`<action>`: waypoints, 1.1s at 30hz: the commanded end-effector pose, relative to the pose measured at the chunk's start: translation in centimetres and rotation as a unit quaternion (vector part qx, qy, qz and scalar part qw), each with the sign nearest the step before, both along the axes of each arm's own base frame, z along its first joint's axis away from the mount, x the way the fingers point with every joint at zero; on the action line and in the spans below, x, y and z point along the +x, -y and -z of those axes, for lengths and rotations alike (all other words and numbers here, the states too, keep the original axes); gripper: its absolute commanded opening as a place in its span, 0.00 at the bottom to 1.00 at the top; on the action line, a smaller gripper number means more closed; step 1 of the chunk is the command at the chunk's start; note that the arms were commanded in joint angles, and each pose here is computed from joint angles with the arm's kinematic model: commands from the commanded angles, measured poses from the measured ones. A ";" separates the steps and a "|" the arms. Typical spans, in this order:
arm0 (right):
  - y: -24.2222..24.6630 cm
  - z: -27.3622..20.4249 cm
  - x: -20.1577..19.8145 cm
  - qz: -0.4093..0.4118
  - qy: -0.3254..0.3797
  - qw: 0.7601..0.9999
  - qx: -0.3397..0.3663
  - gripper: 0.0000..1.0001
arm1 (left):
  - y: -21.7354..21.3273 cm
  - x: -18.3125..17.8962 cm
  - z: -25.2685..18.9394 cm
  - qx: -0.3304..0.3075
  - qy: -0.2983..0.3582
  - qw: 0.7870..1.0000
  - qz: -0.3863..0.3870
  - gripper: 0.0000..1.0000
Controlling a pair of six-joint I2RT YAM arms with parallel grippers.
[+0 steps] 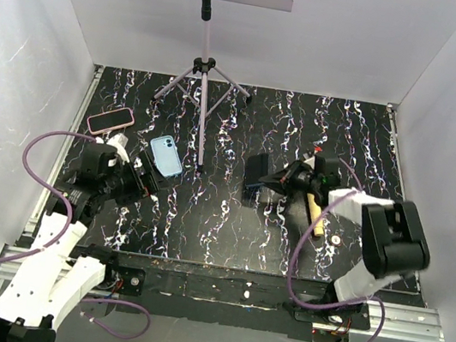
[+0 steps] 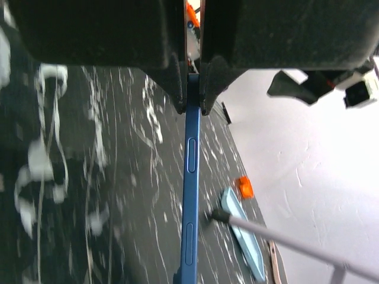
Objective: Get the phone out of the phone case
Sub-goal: Place the phone at the center of the board.
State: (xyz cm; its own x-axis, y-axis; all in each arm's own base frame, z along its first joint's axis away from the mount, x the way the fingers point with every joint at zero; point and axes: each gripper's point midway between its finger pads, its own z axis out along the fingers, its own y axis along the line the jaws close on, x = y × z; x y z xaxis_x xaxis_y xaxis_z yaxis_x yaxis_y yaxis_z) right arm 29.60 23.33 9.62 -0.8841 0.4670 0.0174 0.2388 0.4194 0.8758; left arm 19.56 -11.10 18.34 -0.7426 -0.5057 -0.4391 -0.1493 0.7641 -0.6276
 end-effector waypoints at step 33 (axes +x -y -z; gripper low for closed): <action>-12.9 3.3 -18.0 -0.060 -0.025 0.992 0.107 0.01 | 0.4 2.0 -4.6 -0.018 0.075 0.997 -0.007 0.98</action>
